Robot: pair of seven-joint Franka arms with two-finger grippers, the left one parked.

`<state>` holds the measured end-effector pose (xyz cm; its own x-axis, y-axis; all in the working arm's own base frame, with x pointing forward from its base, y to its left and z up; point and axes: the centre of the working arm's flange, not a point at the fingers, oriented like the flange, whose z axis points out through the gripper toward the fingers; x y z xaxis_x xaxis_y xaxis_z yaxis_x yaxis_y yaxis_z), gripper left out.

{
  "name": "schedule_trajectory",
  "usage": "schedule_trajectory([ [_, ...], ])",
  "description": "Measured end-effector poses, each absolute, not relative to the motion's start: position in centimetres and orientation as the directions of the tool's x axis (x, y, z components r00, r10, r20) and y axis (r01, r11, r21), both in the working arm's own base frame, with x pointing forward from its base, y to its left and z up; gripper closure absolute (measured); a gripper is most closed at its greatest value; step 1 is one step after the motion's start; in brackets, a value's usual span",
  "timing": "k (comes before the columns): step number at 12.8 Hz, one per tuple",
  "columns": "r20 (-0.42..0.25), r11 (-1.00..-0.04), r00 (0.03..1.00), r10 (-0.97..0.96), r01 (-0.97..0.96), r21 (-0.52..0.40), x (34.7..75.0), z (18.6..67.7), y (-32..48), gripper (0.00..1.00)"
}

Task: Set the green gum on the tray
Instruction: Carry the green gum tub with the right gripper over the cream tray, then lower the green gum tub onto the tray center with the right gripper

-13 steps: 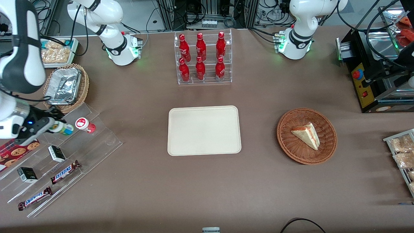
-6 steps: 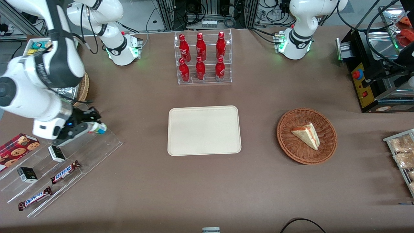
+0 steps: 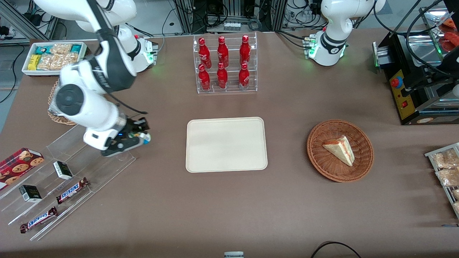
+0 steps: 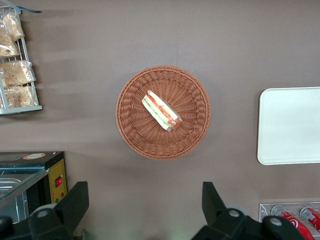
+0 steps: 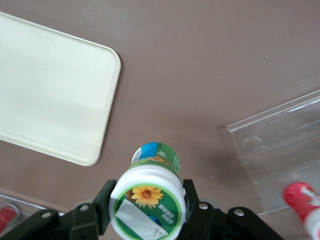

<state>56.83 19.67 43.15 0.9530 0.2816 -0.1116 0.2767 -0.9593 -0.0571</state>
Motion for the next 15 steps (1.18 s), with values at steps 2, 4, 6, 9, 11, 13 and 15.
schedule_trajectory([
  [2,-0.118,-0.97,0.965,0.234,0.224,-0.093,57.3,42.3,23.1,0.41],
  [4,-0.135,-0.971,0.965,0.226,0.214,-0.103,57.6,40.8,26.6,0.41],
  [6,-0.141,-0.979,0.97,0.197,0.185,-0.088,57.3,39.3,30.7,0.41],
  [9,-0.118,-0.982,0.977,0.18,0.171,-0.078,56.5,36.2,36.1,0.41],
  [11,-0.094,-0.986,0.984,0.153,0.146,-0.076,56.0,34.1,39.0,0.41],
  [13,-0.09,-0.99,0.987,0.132,0.126,-0.071,55.2,32.3,41.5,0.41],
  [15,-0.084,-0.993,0.991,0.107,0.102,-0.066,54.3,30.7,44.0,0.41],
])
